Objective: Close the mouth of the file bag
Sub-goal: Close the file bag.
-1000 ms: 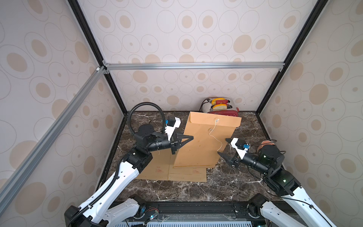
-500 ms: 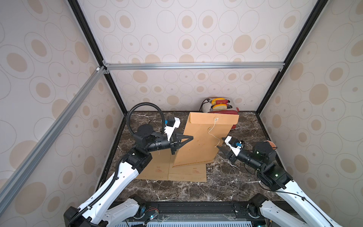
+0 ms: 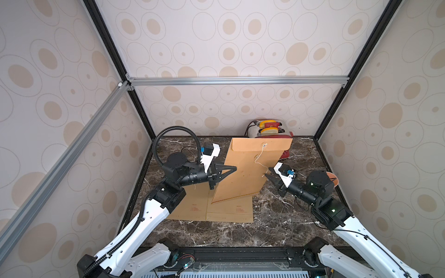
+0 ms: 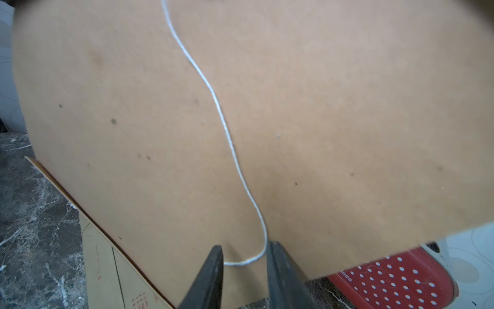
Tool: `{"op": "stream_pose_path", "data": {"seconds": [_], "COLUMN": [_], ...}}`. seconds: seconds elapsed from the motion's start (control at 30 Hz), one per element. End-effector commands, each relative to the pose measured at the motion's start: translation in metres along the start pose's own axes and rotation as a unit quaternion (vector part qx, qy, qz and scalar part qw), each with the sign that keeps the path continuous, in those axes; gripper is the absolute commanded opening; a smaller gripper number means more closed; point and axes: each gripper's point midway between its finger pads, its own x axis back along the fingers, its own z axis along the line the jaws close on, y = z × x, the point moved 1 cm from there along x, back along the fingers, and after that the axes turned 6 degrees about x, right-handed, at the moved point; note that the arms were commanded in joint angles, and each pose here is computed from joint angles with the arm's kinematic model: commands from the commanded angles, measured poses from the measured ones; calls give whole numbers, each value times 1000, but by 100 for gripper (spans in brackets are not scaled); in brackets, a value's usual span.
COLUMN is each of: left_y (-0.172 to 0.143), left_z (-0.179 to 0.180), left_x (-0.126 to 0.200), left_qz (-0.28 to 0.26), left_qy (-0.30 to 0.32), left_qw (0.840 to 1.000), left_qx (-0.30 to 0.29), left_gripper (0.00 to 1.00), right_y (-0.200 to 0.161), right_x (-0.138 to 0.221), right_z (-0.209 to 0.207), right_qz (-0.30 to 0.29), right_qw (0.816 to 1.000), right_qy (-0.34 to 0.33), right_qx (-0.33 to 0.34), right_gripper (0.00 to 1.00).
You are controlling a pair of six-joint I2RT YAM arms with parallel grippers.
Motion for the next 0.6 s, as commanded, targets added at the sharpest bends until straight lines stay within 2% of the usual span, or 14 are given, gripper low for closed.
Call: {"op": "stream_pose_path", "data": {"seconds": [0.0, 0.2, 0.37, 0.57], "left_y": [14, 14, 14, 14], "left_z": [-14, -15, -14, -15], "left_x": [4, 4, 4, 4], "left_qz": [-19, -19, -20, -21], "left_qy": [-19, -21, -21, -22], "left_qw": [999, 999, 999, 999], "left_qx": [-27, -26, -26, -28], "left_gripper": [0, 0, 0, 0], "right_y": [2, 15, 17, 9], "right_x": [-2, -2, -4, -14], "right_z": [-9, -6, -8, -10], "right_qz": [-13, -54, -58, -41], "right_qw": [999, 998, 998, 998], "right_qy": [-32, -21, -23, -26], "right_qx": [-15, -23, -30, -44], "right_gripper": [29, 26, 25, 19]}}
